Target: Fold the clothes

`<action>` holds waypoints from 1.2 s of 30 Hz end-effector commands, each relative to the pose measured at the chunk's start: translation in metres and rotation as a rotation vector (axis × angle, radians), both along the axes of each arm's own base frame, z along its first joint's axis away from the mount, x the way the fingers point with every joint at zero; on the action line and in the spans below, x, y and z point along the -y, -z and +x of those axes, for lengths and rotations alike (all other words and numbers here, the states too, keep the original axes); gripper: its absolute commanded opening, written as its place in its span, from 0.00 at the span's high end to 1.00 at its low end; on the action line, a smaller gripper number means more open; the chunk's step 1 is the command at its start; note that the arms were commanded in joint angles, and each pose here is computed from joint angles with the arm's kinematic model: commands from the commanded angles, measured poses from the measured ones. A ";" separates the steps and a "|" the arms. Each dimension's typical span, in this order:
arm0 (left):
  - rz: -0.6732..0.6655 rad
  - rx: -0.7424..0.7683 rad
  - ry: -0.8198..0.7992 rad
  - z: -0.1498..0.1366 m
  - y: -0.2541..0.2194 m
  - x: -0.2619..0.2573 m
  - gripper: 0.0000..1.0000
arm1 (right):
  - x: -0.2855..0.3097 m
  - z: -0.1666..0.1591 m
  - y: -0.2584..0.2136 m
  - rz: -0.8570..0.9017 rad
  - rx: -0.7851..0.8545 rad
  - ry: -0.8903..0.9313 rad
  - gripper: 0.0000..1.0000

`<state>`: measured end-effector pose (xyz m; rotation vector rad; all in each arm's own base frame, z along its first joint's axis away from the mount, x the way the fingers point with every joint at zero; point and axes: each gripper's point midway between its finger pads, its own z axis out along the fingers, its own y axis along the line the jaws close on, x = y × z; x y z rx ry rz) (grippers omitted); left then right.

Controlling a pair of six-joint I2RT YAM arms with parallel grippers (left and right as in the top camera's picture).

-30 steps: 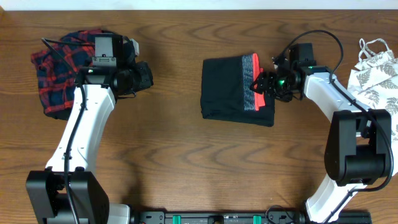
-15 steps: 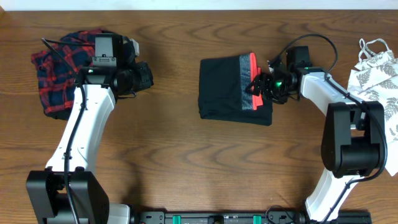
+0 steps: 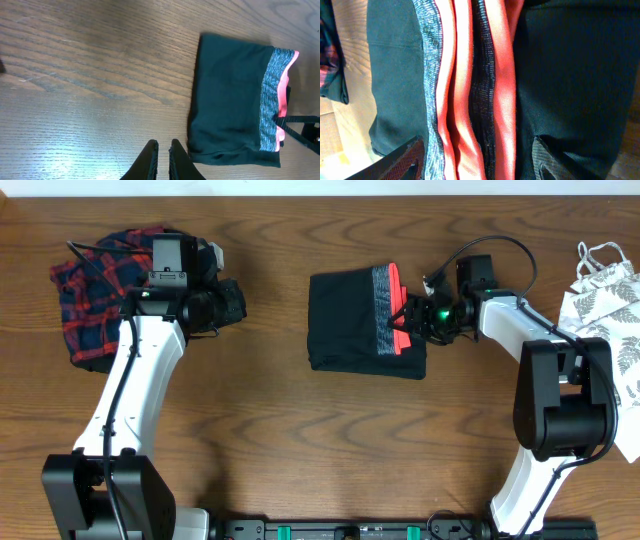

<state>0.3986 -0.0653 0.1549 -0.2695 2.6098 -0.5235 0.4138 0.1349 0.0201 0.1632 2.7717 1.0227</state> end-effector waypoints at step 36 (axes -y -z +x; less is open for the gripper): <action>0.009 -0.055 0.273 0.000 0.068 0.094 0.94 | -0.007 -0.007 0.007 0.057 -0.014 -0.036 0.29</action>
